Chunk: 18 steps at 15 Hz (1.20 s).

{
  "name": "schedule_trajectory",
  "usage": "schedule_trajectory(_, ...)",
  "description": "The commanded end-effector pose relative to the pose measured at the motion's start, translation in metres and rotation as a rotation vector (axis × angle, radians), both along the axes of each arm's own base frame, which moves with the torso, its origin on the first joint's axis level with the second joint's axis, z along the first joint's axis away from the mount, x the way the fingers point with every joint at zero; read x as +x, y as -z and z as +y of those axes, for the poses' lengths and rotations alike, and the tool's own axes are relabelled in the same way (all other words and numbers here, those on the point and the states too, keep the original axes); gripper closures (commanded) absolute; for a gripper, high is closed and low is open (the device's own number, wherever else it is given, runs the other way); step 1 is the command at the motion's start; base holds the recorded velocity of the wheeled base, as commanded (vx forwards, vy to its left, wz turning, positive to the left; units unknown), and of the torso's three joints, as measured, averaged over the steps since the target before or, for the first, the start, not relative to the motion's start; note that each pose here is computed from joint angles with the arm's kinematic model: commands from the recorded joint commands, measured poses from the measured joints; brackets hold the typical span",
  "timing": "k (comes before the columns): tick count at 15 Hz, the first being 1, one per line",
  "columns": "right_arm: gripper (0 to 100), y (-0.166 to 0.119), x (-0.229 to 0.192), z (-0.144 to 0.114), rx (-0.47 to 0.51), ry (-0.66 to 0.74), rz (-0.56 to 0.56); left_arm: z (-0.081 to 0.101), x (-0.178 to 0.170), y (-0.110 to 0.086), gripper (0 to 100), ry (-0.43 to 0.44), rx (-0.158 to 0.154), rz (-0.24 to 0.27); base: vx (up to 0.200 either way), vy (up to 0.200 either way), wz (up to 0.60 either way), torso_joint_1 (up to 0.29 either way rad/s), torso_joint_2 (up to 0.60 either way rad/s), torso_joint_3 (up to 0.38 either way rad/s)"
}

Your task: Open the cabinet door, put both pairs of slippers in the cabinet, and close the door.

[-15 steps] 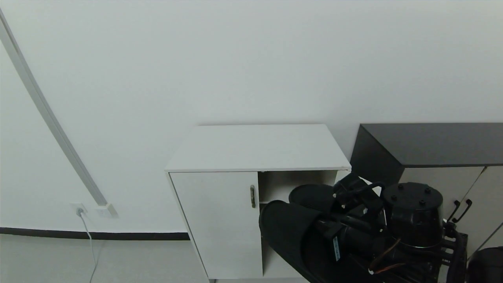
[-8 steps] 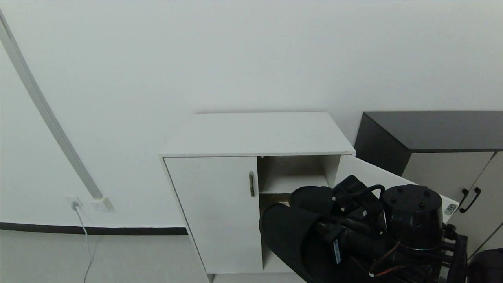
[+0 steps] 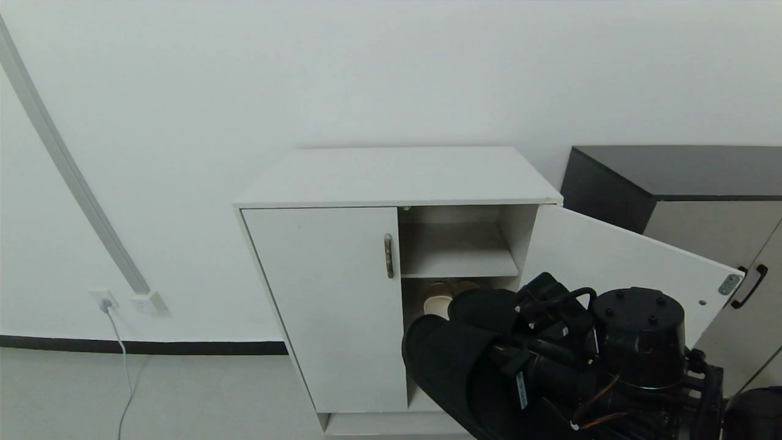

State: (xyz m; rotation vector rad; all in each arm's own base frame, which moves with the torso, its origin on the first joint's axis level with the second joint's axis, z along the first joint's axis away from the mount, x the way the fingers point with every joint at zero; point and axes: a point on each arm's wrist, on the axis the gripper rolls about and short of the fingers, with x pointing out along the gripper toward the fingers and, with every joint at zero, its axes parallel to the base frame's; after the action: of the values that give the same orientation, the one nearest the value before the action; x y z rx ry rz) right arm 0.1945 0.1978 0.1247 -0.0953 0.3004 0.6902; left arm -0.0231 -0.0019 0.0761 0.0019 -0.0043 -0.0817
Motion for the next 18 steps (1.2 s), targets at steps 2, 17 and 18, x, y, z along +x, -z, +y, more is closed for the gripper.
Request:
schedule_trajectory(2,100,0.0056,-0.0001,0.0000,-0.001,0.000,0.001,0.0000,0.0001,0.0000,100,0.000,0.001,0.001,0.000,0.000,0.00,-0.176,0.50,0.327)
schedule_trajectory(17,100,0.0085,0.0023,0.0013,0.012,0.003,-0.014,0.0000,0.0001,0.0000,100,0.000,-0.005,0.002,0.000,0.000,0.00,-0.099,0.45,0.344)
schedule_trajectory(18,100,0.0095,0.0035,0.0019,0.010,0.004,-0.012,0.0002,0.0001,0.0000,100,-0.008,-0.011,0.002,0.000,0.000,0.00,0.000,0.00,0.000)
